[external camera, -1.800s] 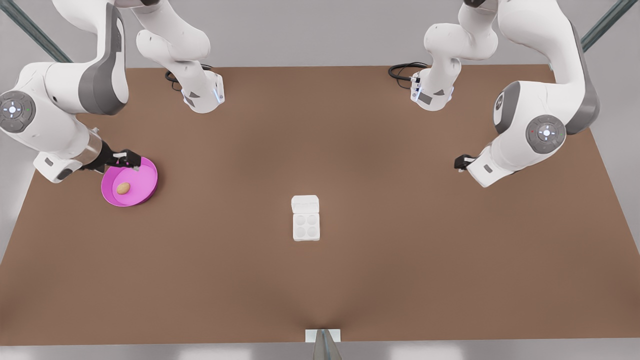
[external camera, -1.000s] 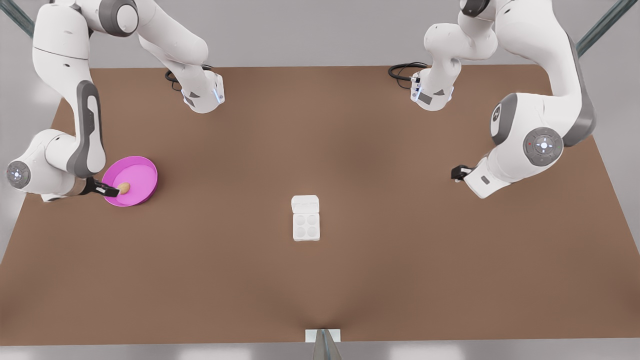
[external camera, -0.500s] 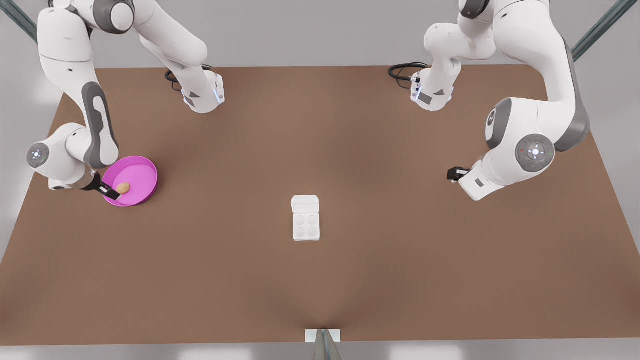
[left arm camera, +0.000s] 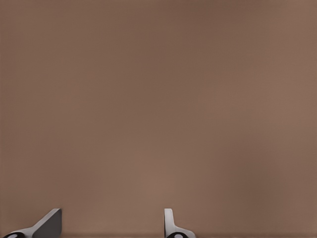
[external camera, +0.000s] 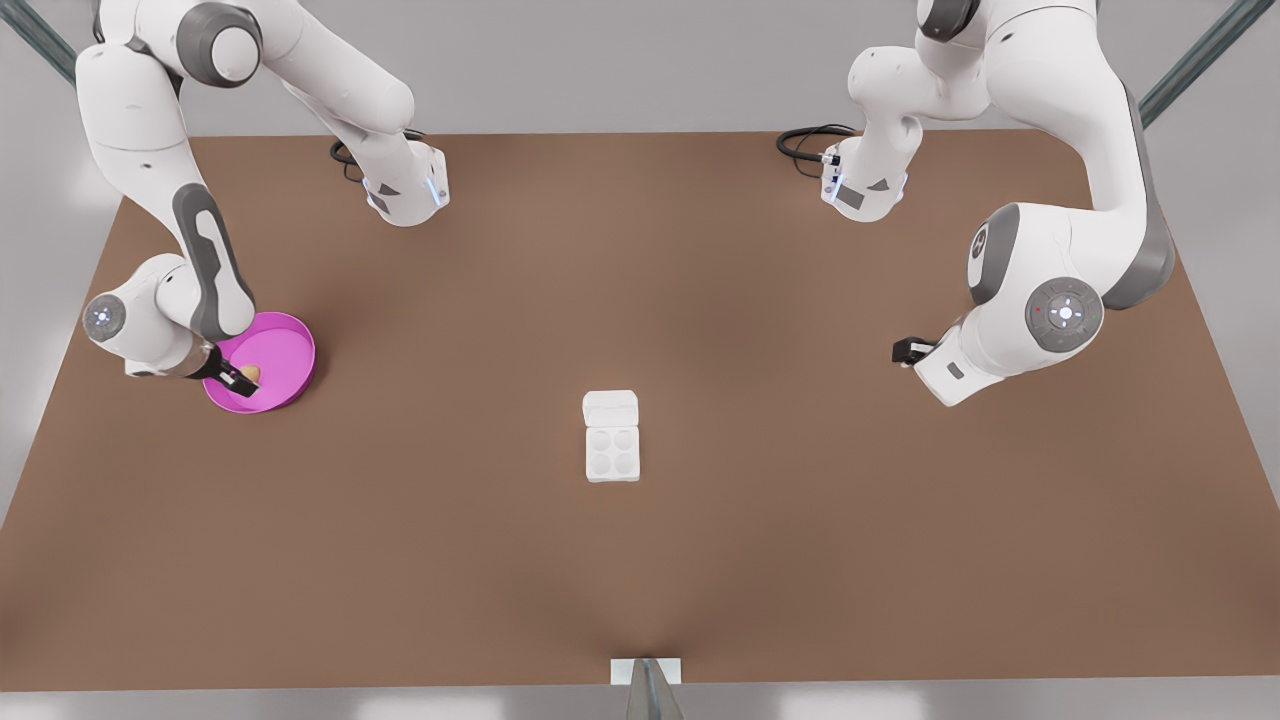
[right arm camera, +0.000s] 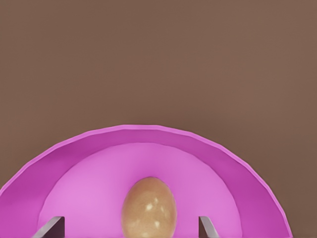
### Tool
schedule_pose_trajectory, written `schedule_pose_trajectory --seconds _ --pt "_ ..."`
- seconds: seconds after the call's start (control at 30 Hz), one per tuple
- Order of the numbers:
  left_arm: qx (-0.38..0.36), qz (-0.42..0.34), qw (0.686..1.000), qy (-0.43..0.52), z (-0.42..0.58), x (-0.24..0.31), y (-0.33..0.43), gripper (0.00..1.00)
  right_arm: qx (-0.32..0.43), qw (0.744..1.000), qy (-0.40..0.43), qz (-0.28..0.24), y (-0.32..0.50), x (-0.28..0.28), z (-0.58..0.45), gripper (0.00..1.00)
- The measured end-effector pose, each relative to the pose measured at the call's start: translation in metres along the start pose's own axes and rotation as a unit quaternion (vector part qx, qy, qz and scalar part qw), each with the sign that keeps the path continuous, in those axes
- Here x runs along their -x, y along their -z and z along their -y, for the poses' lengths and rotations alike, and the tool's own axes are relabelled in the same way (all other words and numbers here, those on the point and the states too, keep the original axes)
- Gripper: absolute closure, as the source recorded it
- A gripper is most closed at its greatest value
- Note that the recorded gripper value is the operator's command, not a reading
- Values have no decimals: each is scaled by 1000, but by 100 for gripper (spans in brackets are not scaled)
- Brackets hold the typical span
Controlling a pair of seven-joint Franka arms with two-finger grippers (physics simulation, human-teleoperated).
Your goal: Pack egg into the box and close the box lid
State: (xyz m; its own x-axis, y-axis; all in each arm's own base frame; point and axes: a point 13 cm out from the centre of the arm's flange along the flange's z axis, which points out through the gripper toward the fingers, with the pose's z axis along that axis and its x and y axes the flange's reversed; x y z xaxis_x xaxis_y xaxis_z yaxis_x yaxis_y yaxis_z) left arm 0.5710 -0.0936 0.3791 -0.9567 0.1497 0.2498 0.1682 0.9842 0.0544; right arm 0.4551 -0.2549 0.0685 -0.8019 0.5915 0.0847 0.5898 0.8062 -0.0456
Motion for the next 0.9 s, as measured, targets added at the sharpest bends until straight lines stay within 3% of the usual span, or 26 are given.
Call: schedule_pose_trajectory --seconds 0.63,0.9 --pt "1 0 1000 1 1 0 0 0 -6 1000 5 -18 -32 -4 9 1" --pt "1 0 1000 1 1 0 0 0 -6 1000 11 -17 -28 -1 8 10"
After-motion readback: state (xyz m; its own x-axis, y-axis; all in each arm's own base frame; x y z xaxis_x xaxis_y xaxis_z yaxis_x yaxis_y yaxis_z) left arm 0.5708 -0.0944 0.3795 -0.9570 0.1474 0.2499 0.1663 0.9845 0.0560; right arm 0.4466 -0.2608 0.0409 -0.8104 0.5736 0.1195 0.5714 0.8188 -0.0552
